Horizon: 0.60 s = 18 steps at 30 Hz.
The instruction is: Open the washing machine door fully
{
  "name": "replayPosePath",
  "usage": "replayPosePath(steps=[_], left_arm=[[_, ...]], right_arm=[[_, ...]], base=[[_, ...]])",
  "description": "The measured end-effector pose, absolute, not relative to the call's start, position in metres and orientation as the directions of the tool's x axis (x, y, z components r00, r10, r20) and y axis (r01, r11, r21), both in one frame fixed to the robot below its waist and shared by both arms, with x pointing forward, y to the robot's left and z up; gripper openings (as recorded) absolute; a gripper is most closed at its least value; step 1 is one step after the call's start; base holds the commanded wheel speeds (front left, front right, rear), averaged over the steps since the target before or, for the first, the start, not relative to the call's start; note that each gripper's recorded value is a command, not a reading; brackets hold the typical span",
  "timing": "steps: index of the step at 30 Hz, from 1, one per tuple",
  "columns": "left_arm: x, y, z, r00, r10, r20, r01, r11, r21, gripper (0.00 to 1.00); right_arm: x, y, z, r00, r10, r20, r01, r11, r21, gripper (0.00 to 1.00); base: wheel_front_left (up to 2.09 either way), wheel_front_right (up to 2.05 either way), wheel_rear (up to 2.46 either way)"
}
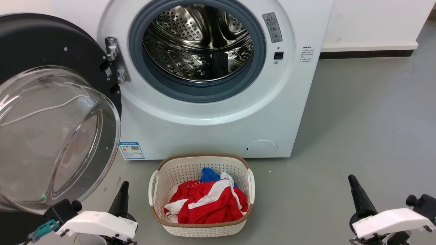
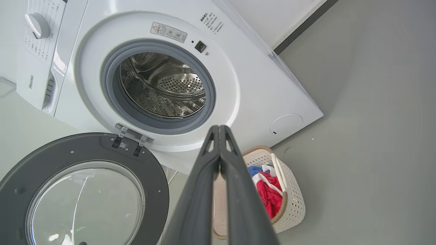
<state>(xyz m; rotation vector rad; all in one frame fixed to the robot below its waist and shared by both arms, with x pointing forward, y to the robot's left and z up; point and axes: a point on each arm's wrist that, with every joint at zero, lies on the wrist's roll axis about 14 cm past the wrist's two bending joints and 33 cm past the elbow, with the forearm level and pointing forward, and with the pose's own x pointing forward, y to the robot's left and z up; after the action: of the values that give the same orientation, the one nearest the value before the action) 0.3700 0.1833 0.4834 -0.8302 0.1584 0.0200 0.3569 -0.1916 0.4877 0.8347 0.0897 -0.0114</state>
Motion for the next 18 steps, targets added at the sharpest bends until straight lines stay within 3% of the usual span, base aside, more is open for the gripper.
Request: replayPosePath(steps=[18], left_arm=[[0.3759,0.1862,0.4881,0.991,-0.044,-0.126,-0.087,0.5,-0.861,0.0]], right_arm=[[0.3662,-0.1947,0.4939,0.998,0.017,-0.062,0.045,0.5,0.865,0.0]], base=[[0.0,0.0,0.0]])
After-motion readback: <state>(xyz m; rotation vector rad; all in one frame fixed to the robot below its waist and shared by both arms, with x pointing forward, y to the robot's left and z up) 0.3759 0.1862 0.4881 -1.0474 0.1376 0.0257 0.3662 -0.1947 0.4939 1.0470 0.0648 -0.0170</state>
